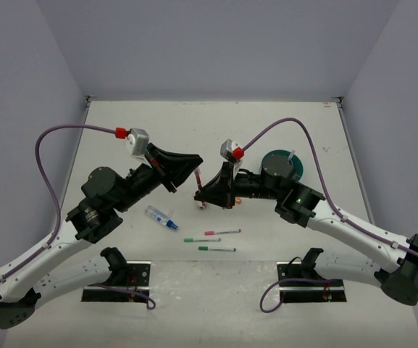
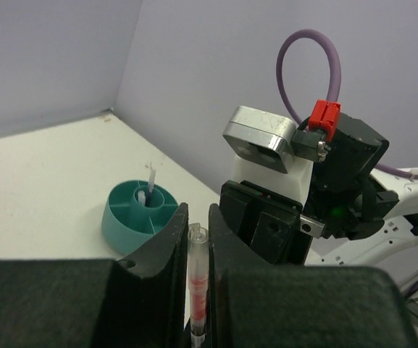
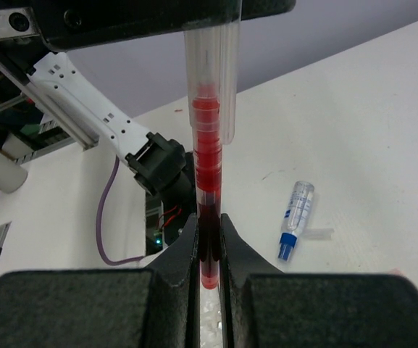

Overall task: Sort the stationery into containers
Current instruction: Close the pen cap on the pen.

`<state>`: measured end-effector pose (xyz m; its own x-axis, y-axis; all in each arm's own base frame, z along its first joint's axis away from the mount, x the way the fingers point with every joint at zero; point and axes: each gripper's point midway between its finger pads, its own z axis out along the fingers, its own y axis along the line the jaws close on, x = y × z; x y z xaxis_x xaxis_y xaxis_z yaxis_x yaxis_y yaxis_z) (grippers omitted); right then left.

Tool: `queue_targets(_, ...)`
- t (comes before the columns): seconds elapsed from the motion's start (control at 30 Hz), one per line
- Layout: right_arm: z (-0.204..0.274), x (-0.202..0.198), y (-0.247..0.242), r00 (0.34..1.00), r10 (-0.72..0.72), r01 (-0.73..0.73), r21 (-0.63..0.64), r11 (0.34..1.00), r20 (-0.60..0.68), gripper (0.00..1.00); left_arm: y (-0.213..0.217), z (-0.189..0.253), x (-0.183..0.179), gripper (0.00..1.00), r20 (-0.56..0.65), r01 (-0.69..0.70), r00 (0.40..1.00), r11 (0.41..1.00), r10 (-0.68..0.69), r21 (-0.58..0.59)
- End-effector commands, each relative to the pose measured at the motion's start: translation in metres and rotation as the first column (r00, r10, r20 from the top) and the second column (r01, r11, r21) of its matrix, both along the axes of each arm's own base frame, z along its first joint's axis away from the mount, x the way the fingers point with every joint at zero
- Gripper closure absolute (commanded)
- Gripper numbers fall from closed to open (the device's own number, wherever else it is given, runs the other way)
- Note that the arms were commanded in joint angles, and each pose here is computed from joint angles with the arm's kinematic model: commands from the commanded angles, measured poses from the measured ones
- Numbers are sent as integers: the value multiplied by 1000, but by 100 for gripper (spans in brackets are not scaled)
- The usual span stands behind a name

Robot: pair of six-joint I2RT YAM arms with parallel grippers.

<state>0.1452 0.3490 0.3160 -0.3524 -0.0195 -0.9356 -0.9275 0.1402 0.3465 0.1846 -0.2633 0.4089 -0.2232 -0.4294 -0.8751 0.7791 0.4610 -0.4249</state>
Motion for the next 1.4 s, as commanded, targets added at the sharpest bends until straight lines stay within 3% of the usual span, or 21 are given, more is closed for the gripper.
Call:
queue_targets(0.0, 46, 7, -8, 990, -85, 64, 170, 983, 115, 100, -6, -37, -12, 80, -70, 67, 996, 977, -54, 202)
queue_targets(0.27, 21, -2, -2, 991, -63, 53, 92, 994, 116, 100, -6, -10, -6, 65, -10, 35, 999, 986, -34, 162)
queue_targets(0.47, 10, 7, -4, 989, -114, 108, 62, 992, 99, 100, -8, 2, -13, 62, 22, 67, 997, 987, -71, 147)
queue_targets(0.7, 4, 12, -6, 985, -143, 140, 40, 989, 92, 100, 6, 14, -10, 61, 39, 3, 999, 992, -7, 123)
queue_targets(1.2, 15, 4, -9, 987, -114, 107, 60, 992, 117, 100, -5, -5, -3, 81, 0, 17, 1000, 989, -17, 147)
queue_targets(1.3, 20, 6, -11, 984, -125, 118, 65, 991, 126, 100, -9, -10, -4, 98, -8, 36, 999, 988, -35, 147)
queue_targets(1.37, 24, 8, -12, 981, -142, 133, 78, 988, 130, 100, -12, -14, -7, 100, -12, 59, 998, 988, -57, 146)
